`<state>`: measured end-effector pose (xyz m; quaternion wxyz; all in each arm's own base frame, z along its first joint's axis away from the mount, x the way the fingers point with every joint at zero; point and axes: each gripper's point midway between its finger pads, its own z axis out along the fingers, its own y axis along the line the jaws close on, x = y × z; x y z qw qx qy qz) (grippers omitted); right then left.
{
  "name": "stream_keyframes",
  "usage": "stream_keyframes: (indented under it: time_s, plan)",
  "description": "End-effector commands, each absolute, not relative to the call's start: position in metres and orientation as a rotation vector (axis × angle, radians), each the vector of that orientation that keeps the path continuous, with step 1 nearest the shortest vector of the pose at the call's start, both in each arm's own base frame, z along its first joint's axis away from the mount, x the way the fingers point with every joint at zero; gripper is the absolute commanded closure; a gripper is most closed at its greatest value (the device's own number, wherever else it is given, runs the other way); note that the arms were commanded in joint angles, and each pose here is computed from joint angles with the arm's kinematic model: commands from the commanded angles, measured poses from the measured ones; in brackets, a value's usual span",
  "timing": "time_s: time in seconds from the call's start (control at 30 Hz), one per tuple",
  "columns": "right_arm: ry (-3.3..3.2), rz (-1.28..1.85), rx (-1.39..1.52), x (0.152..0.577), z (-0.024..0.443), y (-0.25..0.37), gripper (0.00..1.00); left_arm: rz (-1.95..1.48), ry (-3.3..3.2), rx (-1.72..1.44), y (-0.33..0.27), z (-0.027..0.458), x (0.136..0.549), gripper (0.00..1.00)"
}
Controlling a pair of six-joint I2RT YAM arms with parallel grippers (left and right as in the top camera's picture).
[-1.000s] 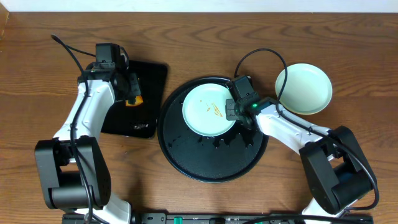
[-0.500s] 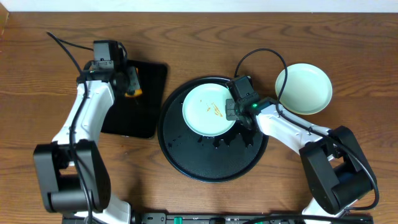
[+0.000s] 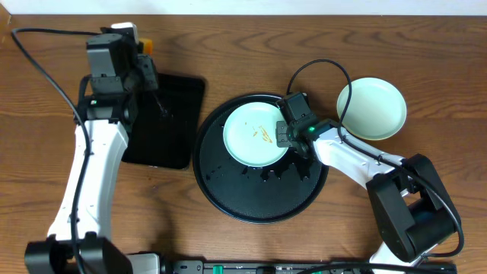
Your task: Clean dirty plates on tray and stack at the side
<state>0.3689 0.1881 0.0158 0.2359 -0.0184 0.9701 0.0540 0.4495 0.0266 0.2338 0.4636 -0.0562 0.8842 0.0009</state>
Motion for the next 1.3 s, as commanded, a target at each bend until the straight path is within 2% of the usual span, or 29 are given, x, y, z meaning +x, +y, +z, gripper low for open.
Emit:
stream_keyframes:
  time_s: [0.0, 1.27]
  plan:
    - [2.648, 0.114, -0.023, 0.3752, 0.0173, 0.1829, 0.99, 0.033, 2.11, -0.115, 0.0288, 0.2579, 0.446, 0.93]
    - [2.648, 0.114, -0.023, 0.3752, 0.0173, 0.1829, 0.99, 0.033, 2.119, -0.116, 0.0285, 0.2595, 0.4401, 0.93]
